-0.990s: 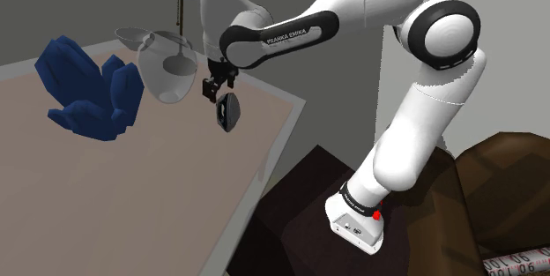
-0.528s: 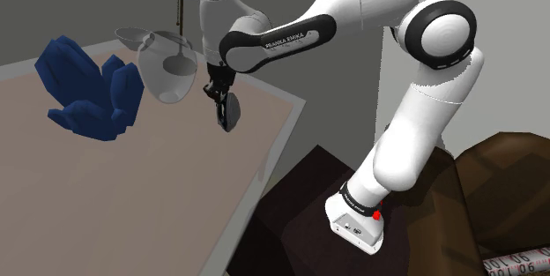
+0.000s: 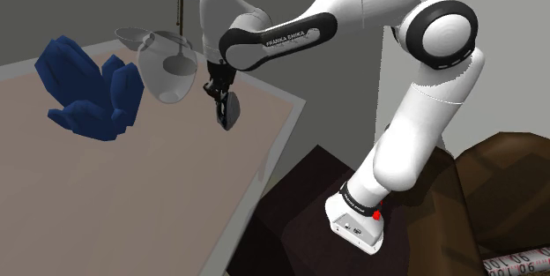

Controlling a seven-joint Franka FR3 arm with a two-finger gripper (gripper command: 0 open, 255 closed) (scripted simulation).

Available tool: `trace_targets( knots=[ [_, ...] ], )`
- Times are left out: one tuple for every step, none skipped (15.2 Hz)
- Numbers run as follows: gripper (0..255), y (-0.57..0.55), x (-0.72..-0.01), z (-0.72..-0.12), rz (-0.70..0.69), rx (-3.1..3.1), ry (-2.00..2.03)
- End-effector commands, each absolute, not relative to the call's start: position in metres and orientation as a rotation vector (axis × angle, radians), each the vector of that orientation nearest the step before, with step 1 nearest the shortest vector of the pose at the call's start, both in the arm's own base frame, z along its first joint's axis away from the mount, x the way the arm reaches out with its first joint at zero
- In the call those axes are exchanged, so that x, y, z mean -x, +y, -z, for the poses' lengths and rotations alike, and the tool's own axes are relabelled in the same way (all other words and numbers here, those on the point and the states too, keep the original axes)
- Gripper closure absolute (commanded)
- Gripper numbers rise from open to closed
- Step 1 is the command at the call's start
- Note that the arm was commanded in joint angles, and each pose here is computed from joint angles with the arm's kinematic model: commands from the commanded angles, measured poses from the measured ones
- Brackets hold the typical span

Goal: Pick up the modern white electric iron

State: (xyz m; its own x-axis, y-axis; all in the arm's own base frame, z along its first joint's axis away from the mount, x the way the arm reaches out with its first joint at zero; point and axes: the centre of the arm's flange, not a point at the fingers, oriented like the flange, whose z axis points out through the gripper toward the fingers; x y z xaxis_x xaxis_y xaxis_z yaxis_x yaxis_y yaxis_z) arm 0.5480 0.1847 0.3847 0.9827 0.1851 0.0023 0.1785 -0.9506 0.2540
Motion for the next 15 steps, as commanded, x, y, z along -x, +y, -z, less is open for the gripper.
trace_targets(
  knots=[
    [255,0.184,-0.547,-0.394,-0.038,-2.873,0.268],
    [255,0.184,-0.547,-0.399,-0.038,-2.873,0.268],
    [255,0.184,-0.547,-0.405,-0.038,-2.873,0.268],
    [255,0.184,-0.547,-0.410,-0.038,-2.873,0.268],
    [255,0.184,-0.547,-0.415,-0.038,-2.873,0.268],
    [255,0.184,-0.547,-0.420,-0.038,-2.873,0.268],
    [255,0.184,-0.547,-0.426,-0.038,-2.873,0.268],
    [255,0.184,-0.547,-0.431,-0.038,-2.873,0.268],
    [255,0.184,-0.547,-0.436,-0.038,-2.873,0.268],
    [255,0.184,-0.547,-0.441,-0.038,-2.873,0.268],
    [255,0.184,-0.547,-0.447,-0.038,-2.873,0.268],
    [255,0.184,-0.547,-0.452,-0.038,-2.873,0.268],
    [255,0.184,-0.547,-0.457,-0.038,-2.873,0.268],
    [255,0.184,-0.547,-0.458,-0.037,-2.873,0.268],
    [255,0.184,-0.547,-0.458,-0.038,-2.873,0.268]
  ],
)
